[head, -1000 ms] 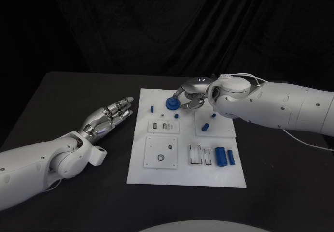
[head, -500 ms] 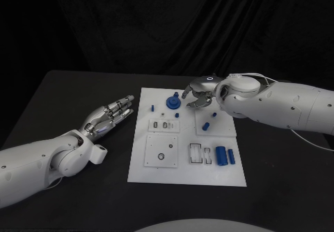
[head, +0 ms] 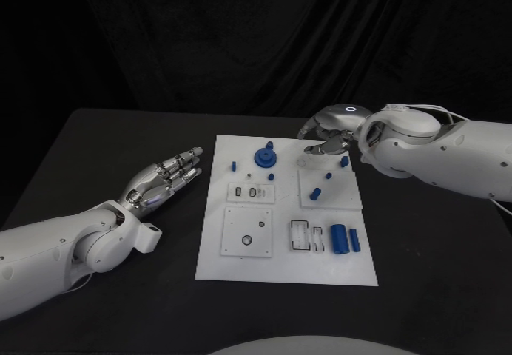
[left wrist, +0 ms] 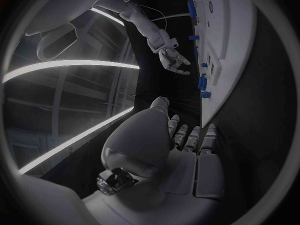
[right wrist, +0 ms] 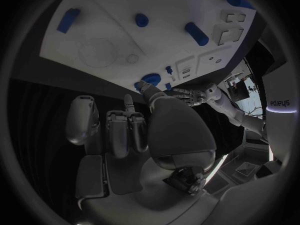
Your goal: Assemble the parts on the task board
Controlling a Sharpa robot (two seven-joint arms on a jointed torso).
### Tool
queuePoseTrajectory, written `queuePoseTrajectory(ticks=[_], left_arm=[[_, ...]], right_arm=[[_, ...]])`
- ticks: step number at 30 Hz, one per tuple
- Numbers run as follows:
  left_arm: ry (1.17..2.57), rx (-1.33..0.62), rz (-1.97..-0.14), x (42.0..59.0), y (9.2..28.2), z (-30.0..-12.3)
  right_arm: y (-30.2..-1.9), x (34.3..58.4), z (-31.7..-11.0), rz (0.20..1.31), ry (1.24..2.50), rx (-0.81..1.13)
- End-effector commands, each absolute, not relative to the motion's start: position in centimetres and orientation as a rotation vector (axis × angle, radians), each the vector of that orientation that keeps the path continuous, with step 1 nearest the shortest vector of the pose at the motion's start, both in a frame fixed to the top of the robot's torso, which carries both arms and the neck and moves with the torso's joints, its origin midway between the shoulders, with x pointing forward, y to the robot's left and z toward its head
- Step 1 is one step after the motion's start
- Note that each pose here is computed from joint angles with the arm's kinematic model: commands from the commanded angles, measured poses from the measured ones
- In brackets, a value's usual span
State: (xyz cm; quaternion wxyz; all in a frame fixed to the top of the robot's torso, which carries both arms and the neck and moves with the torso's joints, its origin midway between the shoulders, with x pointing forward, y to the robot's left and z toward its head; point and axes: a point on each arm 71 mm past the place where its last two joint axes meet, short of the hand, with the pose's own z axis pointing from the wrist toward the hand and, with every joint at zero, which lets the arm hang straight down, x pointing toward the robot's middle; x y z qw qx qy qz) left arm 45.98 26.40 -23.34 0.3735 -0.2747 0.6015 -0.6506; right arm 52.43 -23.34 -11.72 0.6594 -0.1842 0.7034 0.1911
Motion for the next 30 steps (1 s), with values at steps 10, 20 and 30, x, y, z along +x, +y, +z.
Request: queuePoseTrajectory(ticks=[10, 20, 30], left_arm=[[1.466, -0.658, -1.731, 45.8, 26.2, -22.8], [1.470, -0.658, -1.738, 45.8, 26.1, -22.9], [1.472, -0.659, -1.740, 45.7, 26.0, -22.9]], right_arm=[[-30.0, 50.8, -11.9, 0.309, 1.617, -0.336], [-33.1, 49.8, -13.5, 0.249, 1.619, -0.312], [-33.6, 49.9, -14.1, 0.232, 1.637, -0.306]])
